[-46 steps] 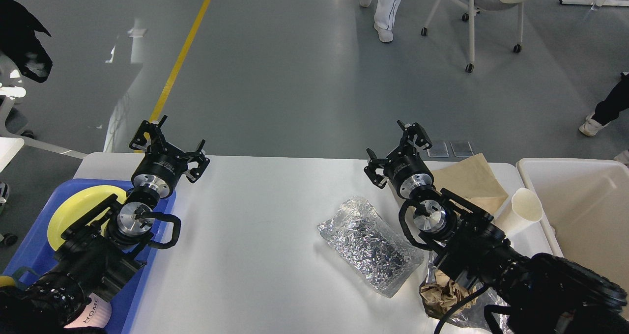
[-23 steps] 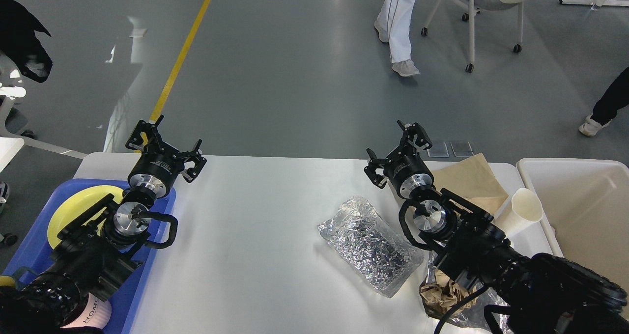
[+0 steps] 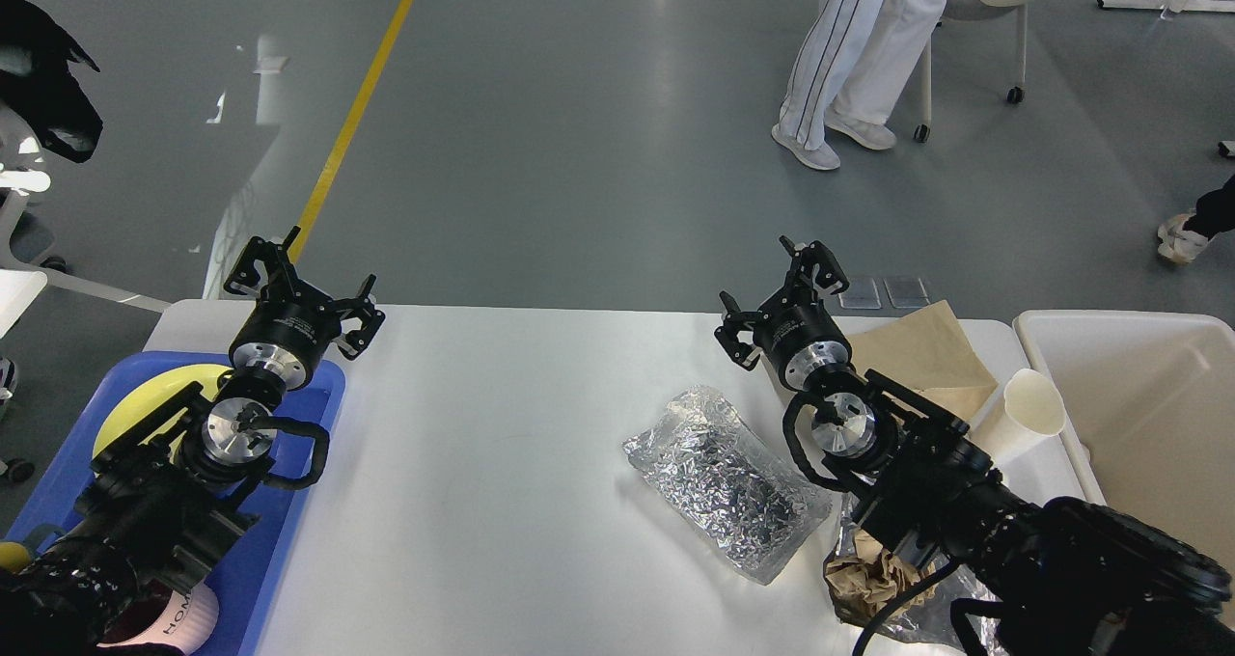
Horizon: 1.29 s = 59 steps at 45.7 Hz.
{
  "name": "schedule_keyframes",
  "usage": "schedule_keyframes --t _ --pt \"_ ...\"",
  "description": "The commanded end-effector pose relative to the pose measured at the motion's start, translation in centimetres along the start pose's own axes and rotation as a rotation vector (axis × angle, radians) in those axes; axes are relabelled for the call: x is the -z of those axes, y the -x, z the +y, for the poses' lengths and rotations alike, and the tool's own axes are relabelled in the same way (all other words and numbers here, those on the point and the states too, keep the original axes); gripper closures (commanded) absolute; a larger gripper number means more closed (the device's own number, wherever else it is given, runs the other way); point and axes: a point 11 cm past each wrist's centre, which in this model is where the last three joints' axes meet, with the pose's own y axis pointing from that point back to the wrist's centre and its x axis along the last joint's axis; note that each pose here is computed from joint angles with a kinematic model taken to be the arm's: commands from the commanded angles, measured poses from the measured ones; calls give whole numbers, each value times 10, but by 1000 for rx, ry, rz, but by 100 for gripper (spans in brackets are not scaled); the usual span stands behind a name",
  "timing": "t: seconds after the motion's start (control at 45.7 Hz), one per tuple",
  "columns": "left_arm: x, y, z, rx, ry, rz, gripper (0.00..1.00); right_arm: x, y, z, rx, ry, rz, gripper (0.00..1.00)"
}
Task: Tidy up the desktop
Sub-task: 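Release the yellow plate and raise the left gripper above the tray, then raise the right arm and swing it toward the brown paper bag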
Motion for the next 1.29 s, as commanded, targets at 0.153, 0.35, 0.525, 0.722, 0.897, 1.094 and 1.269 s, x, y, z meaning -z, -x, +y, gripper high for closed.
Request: schedule_keyframes --t 0.153,0.35,0.525,0.722,0.897,1.094,1.269 --pt "-14 -8 2 -13 16 -21 2 0 0 0 0 0 0 0" --pt "-17 -10 3 -17 18 -28 2 0 0 0 0 0 0 0" --pt "-23 -14 4 -23 25 -37 2 0 0 0 0 0 0 0" --pt "-17 -9 3 -15 20 -31 2 0 0 0 0 -1 -1 0" --pt "-18 -10 3 -16 21 -30 2 0 0 0 -2 0 1 0" --pt "-18 -10 3 -16 21 -30 2 3 3 -2 -3 -2 6 0" --pt "-18 -10 3 -16 21 -30 2 41 45 -22 83 -52 81 0"
